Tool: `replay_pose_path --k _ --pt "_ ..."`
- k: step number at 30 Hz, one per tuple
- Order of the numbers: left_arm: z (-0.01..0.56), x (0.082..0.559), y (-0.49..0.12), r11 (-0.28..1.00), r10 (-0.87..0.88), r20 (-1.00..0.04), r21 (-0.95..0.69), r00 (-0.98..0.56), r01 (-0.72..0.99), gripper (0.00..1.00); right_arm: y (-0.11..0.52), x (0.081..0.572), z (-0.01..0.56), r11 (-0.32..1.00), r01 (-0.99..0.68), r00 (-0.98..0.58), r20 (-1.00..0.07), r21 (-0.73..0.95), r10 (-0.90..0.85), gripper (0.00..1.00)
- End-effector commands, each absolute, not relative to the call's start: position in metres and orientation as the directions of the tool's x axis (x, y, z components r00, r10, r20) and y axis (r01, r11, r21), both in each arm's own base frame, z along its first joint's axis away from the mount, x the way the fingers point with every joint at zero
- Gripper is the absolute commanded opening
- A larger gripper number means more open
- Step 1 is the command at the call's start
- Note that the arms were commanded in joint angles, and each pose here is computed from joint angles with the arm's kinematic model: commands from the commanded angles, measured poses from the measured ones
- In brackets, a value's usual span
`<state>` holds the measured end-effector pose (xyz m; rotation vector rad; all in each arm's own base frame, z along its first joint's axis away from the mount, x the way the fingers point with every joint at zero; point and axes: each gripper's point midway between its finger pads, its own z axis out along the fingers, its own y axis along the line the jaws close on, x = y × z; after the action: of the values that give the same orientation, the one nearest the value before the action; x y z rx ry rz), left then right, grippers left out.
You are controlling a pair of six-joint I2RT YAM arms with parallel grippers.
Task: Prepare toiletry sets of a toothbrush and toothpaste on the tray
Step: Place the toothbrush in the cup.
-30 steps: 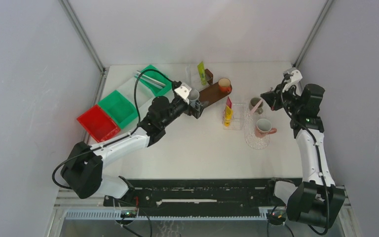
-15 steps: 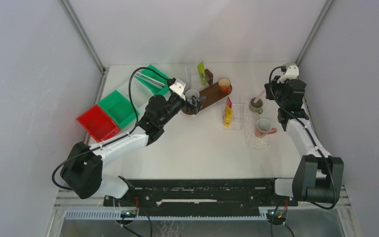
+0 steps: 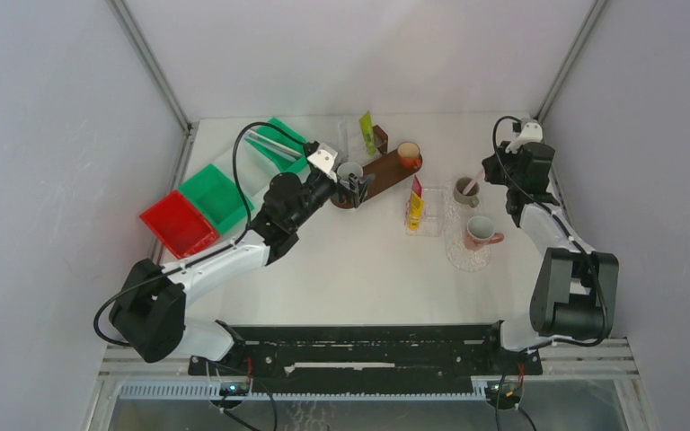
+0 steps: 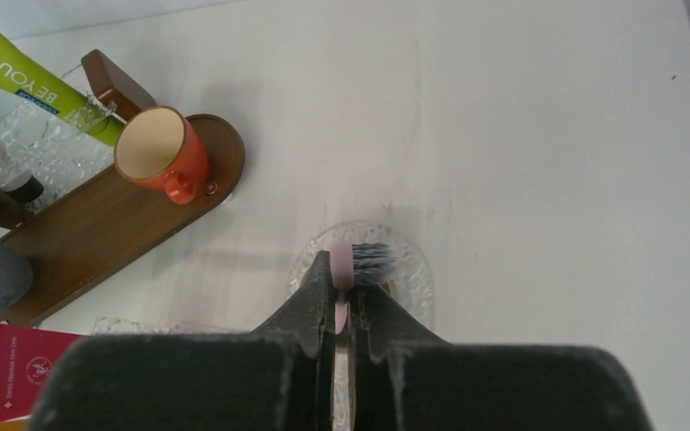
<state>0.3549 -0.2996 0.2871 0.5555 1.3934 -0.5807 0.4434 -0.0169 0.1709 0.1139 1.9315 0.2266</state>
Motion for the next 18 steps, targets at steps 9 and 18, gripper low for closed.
replay_pose_path --k 9,18 --pt "0.306 0.347 -0.294 0.734 -0.1 -0.987 0.015 0.13 0.679 0.98 -0.025 0.47 0.182 0.949 -0.054 -0.351 -0.895 0.312 0.274 0.14" --pt "0.305 0.347 -0.295 0.732 -0.099 -0.987 0.015 0.128 0.682 0.98 -0.034 0.475 0.165 0.934 -0.039 -0.403 -0.861 0.354 0.309 0.23"
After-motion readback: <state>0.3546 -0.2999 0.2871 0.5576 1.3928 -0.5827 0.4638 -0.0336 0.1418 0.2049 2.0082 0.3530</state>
